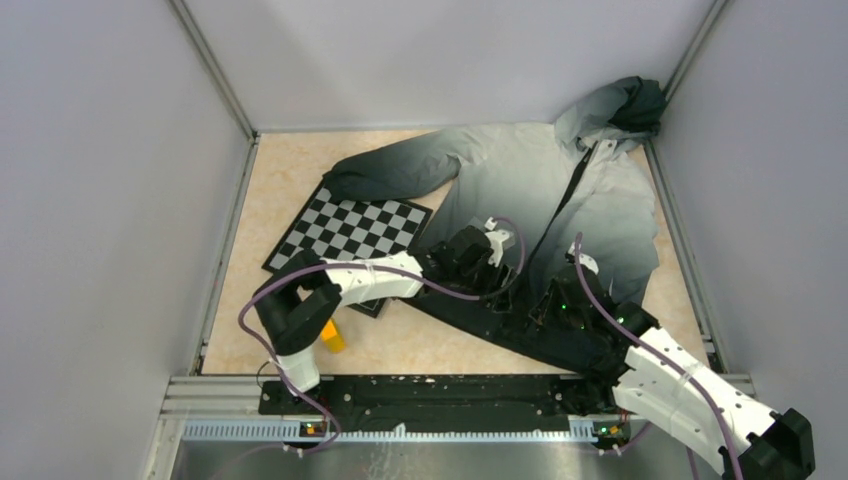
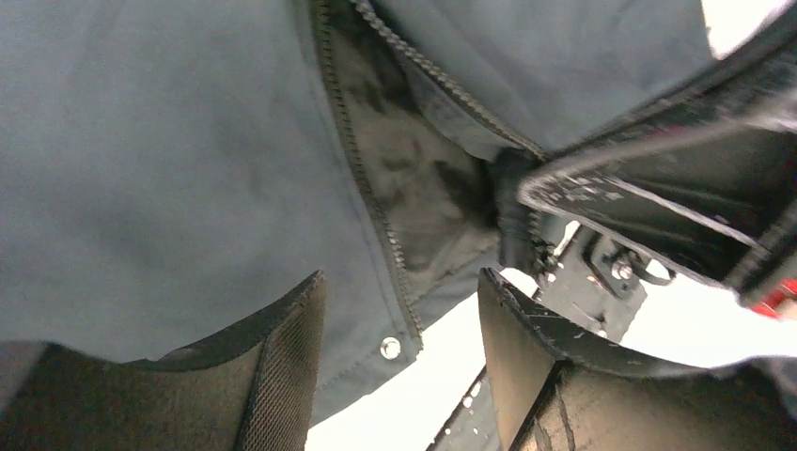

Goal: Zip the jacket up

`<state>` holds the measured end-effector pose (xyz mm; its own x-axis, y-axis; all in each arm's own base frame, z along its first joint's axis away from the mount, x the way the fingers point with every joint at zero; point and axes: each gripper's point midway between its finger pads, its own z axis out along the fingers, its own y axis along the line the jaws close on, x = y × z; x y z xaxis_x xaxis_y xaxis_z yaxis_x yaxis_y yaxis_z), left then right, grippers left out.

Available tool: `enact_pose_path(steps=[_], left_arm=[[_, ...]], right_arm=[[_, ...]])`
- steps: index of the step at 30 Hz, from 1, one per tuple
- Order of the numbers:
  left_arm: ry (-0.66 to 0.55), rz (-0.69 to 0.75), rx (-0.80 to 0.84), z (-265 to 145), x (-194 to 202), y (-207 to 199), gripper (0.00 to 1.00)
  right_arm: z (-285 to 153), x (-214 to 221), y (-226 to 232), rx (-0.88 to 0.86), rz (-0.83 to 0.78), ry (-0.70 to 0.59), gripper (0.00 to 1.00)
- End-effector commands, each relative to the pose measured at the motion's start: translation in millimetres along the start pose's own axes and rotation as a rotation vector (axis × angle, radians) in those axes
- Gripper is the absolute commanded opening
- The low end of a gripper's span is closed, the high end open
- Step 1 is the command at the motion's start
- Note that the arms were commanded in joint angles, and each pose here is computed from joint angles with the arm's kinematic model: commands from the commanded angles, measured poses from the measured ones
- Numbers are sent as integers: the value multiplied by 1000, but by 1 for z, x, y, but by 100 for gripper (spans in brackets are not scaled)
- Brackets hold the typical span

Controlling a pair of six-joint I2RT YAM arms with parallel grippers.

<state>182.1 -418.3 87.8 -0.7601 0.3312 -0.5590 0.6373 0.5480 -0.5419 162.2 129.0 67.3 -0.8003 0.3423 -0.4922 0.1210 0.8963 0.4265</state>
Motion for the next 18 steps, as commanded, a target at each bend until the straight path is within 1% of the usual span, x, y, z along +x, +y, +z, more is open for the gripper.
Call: enact_pose_path(steps=[1, 6, 13, 18], left_arm=[[29, 21, -135, 12, -3, 13, 64], [96, 66, -248, 31, 8, 23, 59], [98, 150, -369, 34, 18, 30, 60], [95, 160, -372, 31, 22, 30, 61]], right_arm=[[-7, -18, 10, -14, 12, -64, 0], [-9, -18, 10, -19, 19, -67, 0], [-13, -20, 9, -29, 38, -89, 0], [-14, -20, 10, -37, 38, -88, 0]])
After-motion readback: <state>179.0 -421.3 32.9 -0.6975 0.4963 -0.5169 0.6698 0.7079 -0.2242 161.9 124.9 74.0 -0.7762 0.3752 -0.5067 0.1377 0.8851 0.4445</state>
